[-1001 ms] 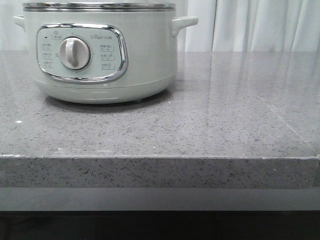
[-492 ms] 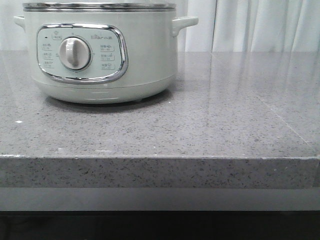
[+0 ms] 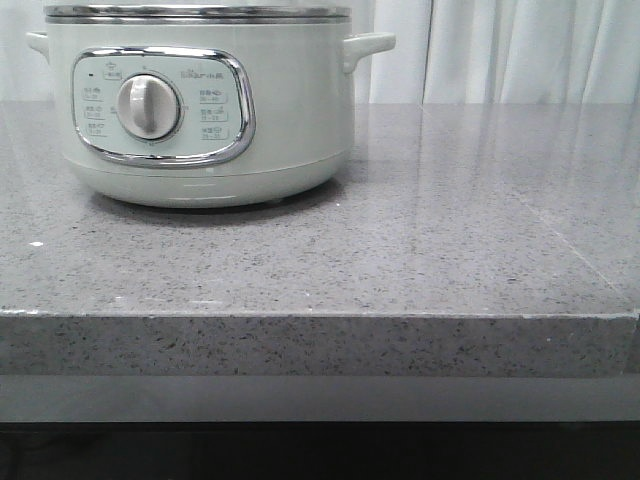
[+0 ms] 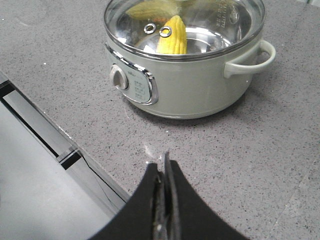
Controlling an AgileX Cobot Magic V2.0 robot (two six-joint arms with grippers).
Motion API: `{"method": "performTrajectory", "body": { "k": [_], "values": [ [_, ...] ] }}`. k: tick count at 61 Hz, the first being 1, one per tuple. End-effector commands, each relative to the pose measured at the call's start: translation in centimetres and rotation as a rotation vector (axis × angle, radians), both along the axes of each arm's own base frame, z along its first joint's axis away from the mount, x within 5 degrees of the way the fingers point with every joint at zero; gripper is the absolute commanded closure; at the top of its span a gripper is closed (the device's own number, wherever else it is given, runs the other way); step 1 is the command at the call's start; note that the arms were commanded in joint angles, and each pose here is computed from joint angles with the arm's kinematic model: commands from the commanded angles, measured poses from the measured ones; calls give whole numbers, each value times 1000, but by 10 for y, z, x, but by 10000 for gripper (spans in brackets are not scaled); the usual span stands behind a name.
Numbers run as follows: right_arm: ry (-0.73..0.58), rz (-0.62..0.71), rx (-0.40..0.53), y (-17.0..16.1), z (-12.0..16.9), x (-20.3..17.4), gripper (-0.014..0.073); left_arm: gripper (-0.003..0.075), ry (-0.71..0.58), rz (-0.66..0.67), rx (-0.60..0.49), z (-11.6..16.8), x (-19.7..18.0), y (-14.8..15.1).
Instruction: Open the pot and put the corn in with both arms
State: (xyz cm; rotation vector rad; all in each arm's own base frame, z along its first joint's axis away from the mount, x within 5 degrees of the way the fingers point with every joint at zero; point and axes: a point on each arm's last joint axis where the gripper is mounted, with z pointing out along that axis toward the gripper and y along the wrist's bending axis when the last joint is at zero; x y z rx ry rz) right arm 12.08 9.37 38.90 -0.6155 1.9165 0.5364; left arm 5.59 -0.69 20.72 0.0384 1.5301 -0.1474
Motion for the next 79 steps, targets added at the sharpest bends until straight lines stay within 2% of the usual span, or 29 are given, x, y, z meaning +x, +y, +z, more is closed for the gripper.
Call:
{"method": "performTrajectory", "body": {
  "k": [1,79],
  "values": [
    [-77,-7,56,-1,15,-1,660,741,-108,14,-30,8,-2,2],
    [-74,-7,53,-1,14,-1,660,741,-113,16,-41,9,-2,2]
  ]
}}
